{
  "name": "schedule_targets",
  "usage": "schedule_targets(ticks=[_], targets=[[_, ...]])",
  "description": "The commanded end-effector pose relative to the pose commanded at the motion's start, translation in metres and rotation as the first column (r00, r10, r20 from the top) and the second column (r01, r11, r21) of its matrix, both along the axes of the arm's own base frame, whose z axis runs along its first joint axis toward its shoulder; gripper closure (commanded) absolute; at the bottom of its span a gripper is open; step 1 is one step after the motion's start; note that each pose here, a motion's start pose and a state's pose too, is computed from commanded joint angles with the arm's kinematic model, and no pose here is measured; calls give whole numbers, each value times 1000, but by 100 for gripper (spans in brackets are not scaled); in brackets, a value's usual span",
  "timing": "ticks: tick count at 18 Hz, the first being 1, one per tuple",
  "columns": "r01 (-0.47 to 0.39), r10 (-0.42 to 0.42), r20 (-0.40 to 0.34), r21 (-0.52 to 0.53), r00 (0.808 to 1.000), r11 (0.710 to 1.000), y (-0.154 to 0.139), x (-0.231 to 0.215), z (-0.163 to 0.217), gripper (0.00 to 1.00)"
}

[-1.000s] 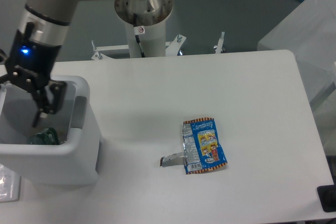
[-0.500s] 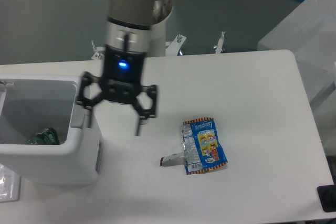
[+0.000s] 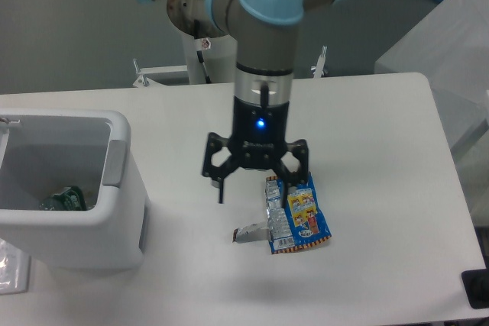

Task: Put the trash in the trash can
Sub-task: 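Move the open gripper over the blue-and-yellow snack wrapper, then lower the gripper onto the wrapper edge and pinch it closed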

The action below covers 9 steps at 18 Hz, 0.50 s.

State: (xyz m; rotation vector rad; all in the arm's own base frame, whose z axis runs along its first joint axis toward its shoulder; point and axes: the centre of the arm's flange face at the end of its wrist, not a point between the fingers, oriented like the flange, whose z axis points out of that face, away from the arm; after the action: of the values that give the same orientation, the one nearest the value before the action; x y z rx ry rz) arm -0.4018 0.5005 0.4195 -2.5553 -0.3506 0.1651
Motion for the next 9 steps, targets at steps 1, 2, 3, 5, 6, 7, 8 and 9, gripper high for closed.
schedule_targets(ticks=[1, 2, 3, 5, 6, 7, 8, 9], targets=[[43, -43, -6, -26, 999, 999, 1, -3, -15, 0], [81, -82, -11, -46, 997, 996, 3, -7, -27, 0], [105, -106, -14, -64, 994, 992, 5, -10, -37, 0], [144, -147, -13, -123, 989, 982, 5, -15, -65, 0], [179, -184, -14, -162, 983, 970, 5, -16, -83, 0], [203, -208, -10, -186, 978, 961, 5, -18, -96, 0], [208, -210, 8, -198, 978, 958, 4, -17, -108, 0], [208, -208, 25, -214, 978, 954, 3, -17, -121, 0]])
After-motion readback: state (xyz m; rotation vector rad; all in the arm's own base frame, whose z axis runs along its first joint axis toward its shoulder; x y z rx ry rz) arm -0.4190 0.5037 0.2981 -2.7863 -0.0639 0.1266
